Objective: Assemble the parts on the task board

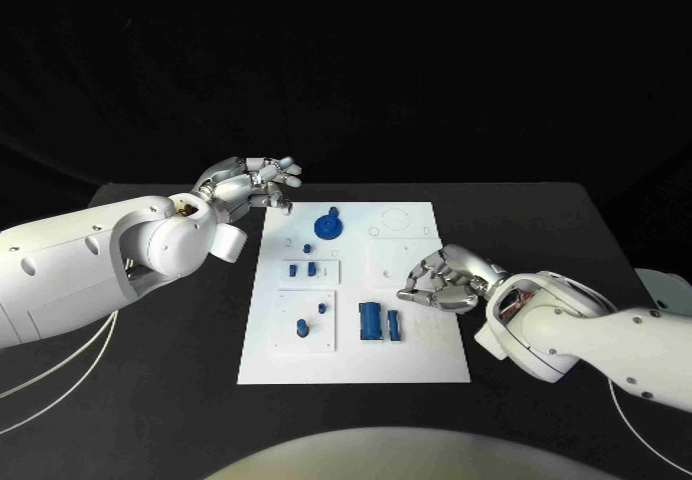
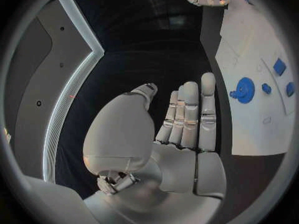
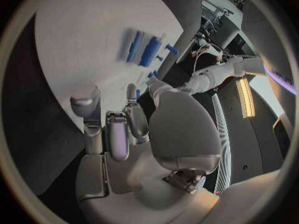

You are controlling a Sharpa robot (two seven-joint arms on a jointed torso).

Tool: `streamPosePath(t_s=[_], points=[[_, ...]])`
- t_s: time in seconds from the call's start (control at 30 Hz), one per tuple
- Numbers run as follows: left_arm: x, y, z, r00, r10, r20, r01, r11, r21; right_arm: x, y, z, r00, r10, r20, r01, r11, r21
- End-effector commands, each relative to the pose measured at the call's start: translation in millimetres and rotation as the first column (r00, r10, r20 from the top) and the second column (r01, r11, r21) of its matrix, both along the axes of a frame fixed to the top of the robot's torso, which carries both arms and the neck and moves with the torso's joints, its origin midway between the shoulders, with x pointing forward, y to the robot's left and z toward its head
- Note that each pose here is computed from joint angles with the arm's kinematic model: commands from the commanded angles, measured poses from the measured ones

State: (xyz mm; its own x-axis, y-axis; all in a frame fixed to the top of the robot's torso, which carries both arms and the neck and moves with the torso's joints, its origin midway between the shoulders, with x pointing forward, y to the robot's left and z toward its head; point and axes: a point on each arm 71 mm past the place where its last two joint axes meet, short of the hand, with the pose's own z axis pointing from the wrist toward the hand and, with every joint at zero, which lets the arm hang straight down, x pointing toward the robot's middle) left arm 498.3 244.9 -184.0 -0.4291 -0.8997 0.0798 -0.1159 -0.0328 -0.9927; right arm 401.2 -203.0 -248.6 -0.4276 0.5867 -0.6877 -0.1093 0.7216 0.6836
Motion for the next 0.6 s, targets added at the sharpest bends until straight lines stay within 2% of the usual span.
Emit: streamPosePath(t_s=[0.03, 0.2, 0.33, 0.47, 0.6], points=[[1.7, 2.5, 1.1, 0.997, 0.059, 0.050, -0.057, 0.997, -0.049, 19.5, -7.1, 7.9, 0.999, -0.049, 0.001, 0.047, 0.958, 0.284], [7.2, 8.4, -6.9, 0.986, 0.149, 0.077, -0.144, 0.987, -0.076, 56.6, -22.2, 8.9, 0.985, -0.156, -0.067, 0.169, 0.872, 0.459], [14.7, 11.6, -15.1, 0.971, 0.224, 0.087, -0.216, 0.972, -0.088, 81.0, -28.2, 7.3, 0.977, -0.196, -0.089, 0.212, 0.815, 0.539], [22.3, 11.1, -25.2, 0.954, 0.286, 0.092, -0.279, 0.957, -0.084, 103.7, -33.5, 5.1, 0.970, -0.232, -0.078, 0.234, 0.785, 0.574], [25.9, 6.6, -32.9, 0.947, 0.309, 0.090, -0.302, 0.950, -0.081, 117.4, -34.9, 3.6, 0.969, -0.239, -0.062, 0.229, 0.775, 0.589]])
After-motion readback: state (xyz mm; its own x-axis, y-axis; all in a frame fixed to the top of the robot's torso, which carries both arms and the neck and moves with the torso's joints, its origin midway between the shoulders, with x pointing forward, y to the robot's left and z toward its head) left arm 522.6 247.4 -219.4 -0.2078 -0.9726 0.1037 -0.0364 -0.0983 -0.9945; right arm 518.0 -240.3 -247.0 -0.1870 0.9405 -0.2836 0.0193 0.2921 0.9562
